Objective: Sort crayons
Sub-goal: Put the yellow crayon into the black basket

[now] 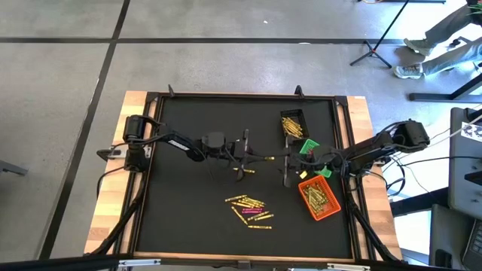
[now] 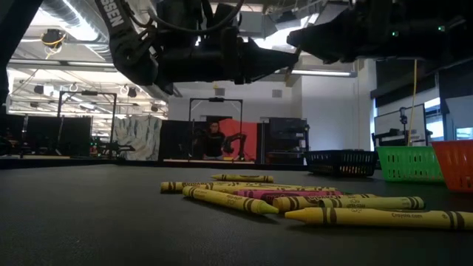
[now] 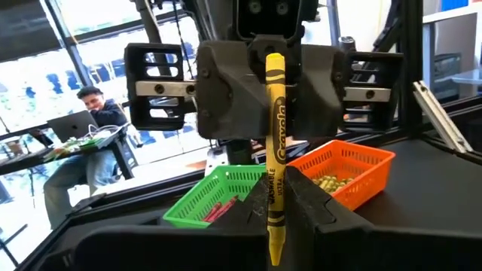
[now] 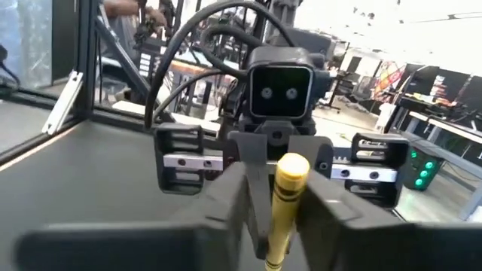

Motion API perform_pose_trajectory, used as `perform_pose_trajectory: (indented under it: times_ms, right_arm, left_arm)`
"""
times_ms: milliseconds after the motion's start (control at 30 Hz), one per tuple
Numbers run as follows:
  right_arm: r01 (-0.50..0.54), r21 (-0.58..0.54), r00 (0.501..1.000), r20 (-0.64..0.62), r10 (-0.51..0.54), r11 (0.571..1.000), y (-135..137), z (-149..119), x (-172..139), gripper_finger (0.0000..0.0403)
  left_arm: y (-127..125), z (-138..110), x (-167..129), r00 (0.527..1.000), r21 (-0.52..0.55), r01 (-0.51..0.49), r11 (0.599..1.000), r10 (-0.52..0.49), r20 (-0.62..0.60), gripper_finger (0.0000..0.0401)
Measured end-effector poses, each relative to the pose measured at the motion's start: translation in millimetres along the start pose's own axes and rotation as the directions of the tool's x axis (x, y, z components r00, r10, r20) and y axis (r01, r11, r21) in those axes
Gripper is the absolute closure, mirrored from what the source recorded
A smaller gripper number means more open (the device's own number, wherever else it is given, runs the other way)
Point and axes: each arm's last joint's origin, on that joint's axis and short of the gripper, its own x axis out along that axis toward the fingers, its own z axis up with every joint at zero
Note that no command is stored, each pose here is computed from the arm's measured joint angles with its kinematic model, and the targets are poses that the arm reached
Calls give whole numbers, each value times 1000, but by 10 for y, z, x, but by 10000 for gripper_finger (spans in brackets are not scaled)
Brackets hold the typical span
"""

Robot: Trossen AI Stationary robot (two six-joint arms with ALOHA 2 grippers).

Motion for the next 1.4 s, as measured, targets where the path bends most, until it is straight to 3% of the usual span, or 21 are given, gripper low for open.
perform_pose_trajectory:
  times_ms: [167,433,533,667,900,1033,1100,1233,1400]
  right_arm:
    - [15,-14,1000,-13,-15,1000,-3,-4,8,386]
    - [60,-46,997,-37,-62,997,-32,-20,8,374]
    - [117,-73,990,-73,-123,990,-59,-11,-16,390]
    - [249,-98,956,-134,-261,963,-149,46,-96,381]
    - [408,-186,801,-398,-448,894,-514,107,-244,390]
    - [464,-188,654,-586,-478,866,-786,102,-308,391]
    - [487,-158,592,-663,-458,859,-925,86,-355,383]
    - [510,-28,526,-781,-338,860,-1150,-47,-467,373]
    - [542,61,485,-837,-253,838,-1328,-230,-577,385]
  left_arm:
    - [-4,-1,1,1000,-1,5,1000,-5,-1,396]
    - [-5,-25,0,1000,-6,-6,1000,6,-27,372]
    - [3,-61,-2,996,-12,-47,999,46,-72,337]
    - [28,-130,-12,977,-3,-142,990,140,-159,297]
    - [97,-188,-35,949,16,-228,974,226,-221,282]
    - [96,-189,-35,949,16,-225,974,223,-222,281]
    - [96,-188,-35,949,16,-226,974,224,-221,281]
    - [91,-187,-33,954,13,-209,978,207,-218,281]
    - [70,-183,-29,968,33,-143,989,147,-205,281]
